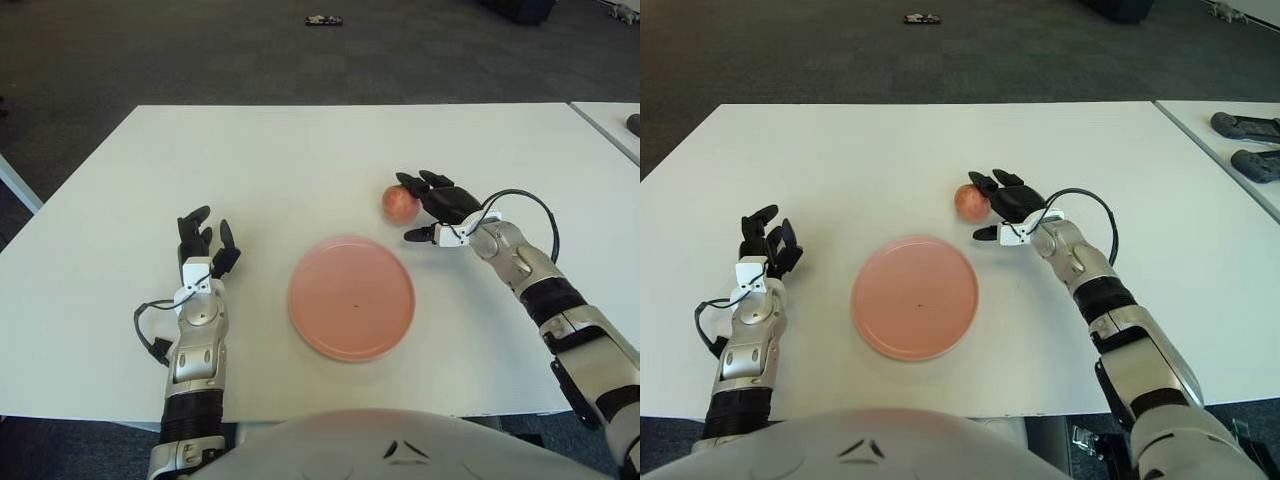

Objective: Put the apple into the plate.

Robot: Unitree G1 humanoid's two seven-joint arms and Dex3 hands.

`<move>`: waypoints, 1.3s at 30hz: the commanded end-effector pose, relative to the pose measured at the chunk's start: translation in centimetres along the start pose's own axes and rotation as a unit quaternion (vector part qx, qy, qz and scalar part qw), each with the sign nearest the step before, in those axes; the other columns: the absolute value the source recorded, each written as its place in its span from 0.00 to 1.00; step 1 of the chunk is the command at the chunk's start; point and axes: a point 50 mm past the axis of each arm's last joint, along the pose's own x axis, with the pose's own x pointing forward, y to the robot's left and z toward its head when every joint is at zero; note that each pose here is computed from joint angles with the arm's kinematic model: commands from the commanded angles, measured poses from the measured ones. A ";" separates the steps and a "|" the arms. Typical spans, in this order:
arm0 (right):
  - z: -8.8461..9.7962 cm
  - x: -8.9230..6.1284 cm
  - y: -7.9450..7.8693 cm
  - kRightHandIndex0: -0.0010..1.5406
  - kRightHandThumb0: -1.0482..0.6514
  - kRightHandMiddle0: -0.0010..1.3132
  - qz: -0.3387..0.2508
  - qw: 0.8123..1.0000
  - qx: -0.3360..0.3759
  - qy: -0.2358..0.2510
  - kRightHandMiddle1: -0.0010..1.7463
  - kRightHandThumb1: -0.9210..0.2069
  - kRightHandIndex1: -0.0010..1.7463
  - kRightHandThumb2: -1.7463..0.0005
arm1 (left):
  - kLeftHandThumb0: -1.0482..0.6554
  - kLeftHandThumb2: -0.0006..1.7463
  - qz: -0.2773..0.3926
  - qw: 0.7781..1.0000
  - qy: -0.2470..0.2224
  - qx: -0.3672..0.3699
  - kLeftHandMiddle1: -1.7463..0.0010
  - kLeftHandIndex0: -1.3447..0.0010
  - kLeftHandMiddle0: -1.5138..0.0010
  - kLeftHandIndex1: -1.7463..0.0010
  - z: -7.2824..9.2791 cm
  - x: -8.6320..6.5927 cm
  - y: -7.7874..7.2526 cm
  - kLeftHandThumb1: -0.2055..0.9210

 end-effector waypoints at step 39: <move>-0.6 2.9 -0.8 0.00 0.00 0.00 -0.034 0.999 0.002 0.028 0.10 0.00 0.00 0.77 | 0.21 0.44 0.003 1.000 0.001 0.002 0.75 1.00 0.78 0.41 0.1 0.1 -0.1 1.00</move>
